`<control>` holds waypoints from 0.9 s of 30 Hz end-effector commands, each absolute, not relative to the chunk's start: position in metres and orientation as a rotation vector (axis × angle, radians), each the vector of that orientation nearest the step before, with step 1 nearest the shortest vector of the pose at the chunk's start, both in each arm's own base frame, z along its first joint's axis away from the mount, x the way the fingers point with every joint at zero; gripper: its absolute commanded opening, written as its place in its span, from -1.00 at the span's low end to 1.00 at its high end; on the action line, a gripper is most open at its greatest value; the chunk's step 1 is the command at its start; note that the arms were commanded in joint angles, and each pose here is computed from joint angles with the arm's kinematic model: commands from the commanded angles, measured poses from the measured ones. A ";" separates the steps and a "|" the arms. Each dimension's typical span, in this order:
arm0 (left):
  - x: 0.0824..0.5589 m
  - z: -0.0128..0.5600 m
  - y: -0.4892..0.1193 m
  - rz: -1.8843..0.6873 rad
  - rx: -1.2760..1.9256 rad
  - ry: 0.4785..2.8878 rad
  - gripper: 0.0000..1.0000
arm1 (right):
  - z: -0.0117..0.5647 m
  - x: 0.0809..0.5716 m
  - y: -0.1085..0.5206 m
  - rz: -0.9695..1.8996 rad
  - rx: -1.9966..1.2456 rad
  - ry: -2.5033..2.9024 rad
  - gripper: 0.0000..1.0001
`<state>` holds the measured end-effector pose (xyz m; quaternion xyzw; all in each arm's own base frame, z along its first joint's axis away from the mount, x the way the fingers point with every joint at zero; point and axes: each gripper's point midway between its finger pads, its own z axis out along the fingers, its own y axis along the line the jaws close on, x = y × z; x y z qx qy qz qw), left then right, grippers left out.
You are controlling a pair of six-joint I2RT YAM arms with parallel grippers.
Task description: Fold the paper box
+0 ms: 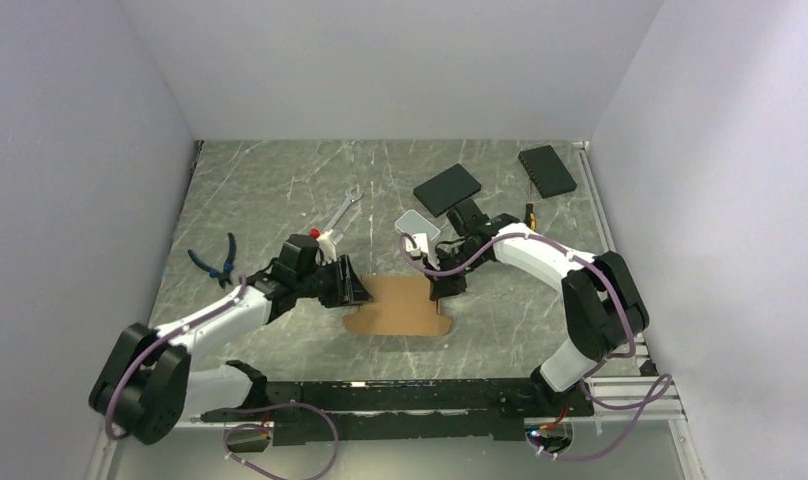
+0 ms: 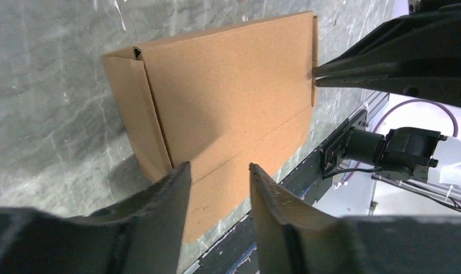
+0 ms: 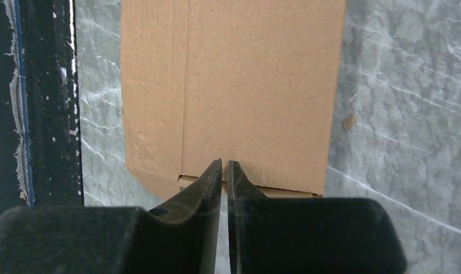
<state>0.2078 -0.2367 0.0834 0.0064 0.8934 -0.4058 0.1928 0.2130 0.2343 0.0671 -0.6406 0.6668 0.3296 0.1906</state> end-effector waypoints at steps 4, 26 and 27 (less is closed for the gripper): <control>0.214 0.110 -0.204 -0.970 -0.112 2.353 0.30 | 0.136 0.233 0.234 1.014 -1.581 1.757 -0.41; 0.212 0.100 -0.197 -1.091 -0.307 2.180 0.99 | 0.071 0.255 0.211 1.420 -0.690 2.332 0.51; 0.212 0.099 -0.198 -1.095 -0.313 2.184 0.99 | 0.069 0.255 0.212 1.426 -0.684 2.343 0.49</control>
